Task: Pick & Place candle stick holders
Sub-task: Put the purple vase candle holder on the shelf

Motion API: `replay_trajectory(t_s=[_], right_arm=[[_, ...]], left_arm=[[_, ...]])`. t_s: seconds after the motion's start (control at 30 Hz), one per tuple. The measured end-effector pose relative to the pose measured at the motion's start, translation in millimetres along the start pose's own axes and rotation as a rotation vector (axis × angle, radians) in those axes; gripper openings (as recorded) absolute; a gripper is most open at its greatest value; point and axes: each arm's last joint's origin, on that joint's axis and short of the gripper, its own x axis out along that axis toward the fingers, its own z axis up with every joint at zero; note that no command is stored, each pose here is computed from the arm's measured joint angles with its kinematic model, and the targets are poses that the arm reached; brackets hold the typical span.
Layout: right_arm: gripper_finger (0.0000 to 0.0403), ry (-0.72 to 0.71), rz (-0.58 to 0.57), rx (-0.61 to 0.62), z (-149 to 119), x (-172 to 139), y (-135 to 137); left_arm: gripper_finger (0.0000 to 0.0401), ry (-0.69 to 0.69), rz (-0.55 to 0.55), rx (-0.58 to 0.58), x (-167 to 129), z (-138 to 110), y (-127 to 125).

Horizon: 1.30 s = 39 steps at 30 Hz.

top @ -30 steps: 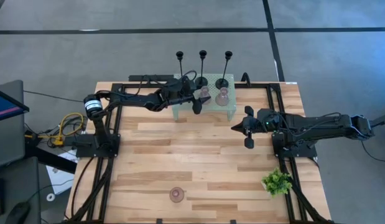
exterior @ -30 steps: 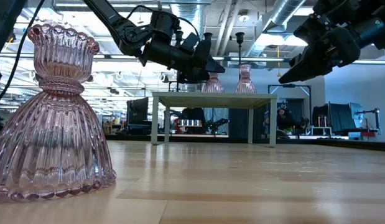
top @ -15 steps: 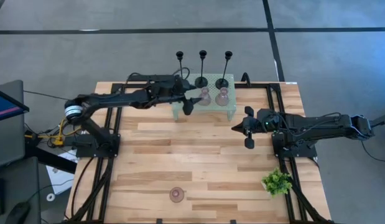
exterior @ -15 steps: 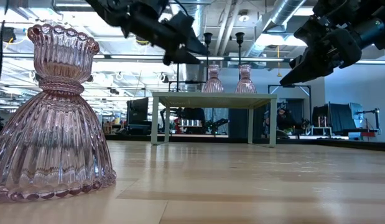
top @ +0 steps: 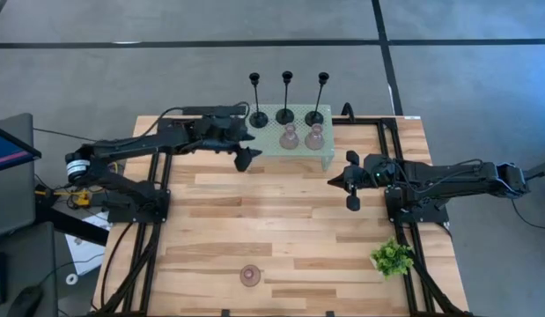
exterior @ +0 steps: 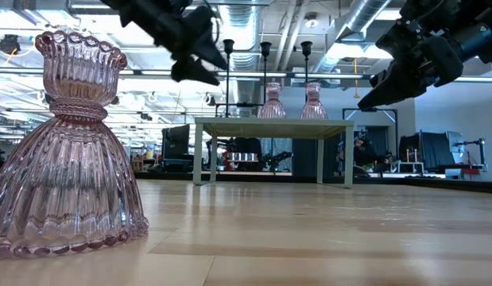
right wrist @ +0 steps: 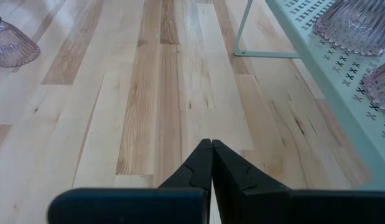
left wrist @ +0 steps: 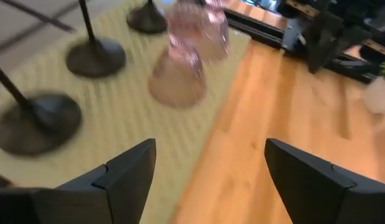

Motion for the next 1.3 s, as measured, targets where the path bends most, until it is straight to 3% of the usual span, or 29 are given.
replay_trajectory(t_s=[0.3, 0.43, 0.73, 1.03, 1.3], right_arm=[[0.0000, 0.000, 0.000, 0.000, 0.0, 0.0, 0.0], [0.0000, -0.006, -0.001, 0.000, 0.6, 0.1, -0.1], [0.0000, -0.023, -0.002, 0.031, 2.2, 0.0, -0.2], [0.0000, -0.023, -0.002, 0.034, 2.3, -0.1, -0.3], [0.0000, -0.023, -0.002, 0.034, 2.3, 0.0, -0.3]], left_arm=[[0.0279, 0.139, -0.246, -0.006, -7.2, -64.5, -19.7], [0.0264, 0.080, -0.363, 0.048, -12.0, -85.2, -41.2], [0.0229, -0.074, -0.628, 0.352, -36.3, -117.6, -86.0], [0.0206, -0.050, -0.662, 0.399, -39.4, -137.7, -90.5], [0.0199, -0.051, -0.646, 0.399, -38.7, -138.2, -90.0]])
